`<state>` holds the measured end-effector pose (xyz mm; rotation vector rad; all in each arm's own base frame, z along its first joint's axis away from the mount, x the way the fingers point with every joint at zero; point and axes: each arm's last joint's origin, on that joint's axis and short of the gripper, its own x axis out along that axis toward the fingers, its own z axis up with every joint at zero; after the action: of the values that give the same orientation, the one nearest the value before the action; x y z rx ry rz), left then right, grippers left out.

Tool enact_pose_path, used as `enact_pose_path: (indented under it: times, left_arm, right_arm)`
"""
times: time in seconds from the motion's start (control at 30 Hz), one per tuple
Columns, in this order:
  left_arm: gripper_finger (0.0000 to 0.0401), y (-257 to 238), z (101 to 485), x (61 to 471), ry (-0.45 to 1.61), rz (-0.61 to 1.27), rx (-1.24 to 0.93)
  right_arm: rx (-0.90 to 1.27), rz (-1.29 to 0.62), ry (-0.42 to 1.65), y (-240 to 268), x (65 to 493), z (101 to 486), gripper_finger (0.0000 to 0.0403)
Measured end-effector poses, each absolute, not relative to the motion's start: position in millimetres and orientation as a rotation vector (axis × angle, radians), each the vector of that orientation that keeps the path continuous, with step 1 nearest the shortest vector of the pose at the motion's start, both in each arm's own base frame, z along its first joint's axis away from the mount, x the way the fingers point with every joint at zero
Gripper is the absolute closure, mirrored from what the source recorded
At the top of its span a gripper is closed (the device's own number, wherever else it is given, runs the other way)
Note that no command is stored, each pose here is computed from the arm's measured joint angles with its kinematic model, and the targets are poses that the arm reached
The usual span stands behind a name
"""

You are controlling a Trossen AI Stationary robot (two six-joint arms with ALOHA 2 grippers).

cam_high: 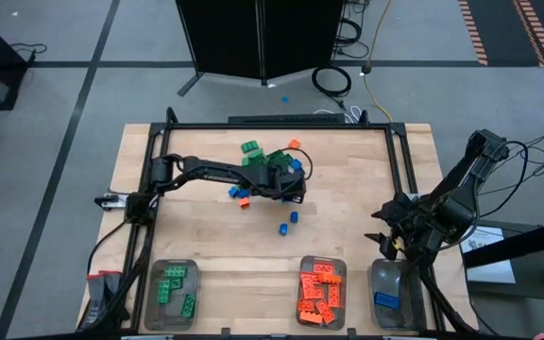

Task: Sort blocks
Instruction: Put the blue game piece into the right black bin

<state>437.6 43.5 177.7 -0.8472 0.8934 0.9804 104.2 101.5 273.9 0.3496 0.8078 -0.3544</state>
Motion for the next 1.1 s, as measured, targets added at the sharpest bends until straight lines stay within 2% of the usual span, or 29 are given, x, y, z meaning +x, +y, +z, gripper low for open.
enact_pose_path:
  times: [0.33,0.63,0.87,1.1]
  left_arm:
    - [0.021,55,177,444,0.806,0.993,-0.859]
    - [0.021,54,154,453,0.83,0.967,-0.918]
    - [0.021,50,152,449,0.885,0.98,-0.904]
    - [0.021,46,165,445,0.954,0.959,-0.878]
  right_arm:
    - [0.328,-0.346,0.809,101,104,274,0.0099]
    - [0.324,-0.346,0.811,101,104,274,0.0099]
    - [0.317,-0.349,0.815,101,104,274,0.0099]
    - [0.309,-0.354,0.819,100,103,273,0.0099]
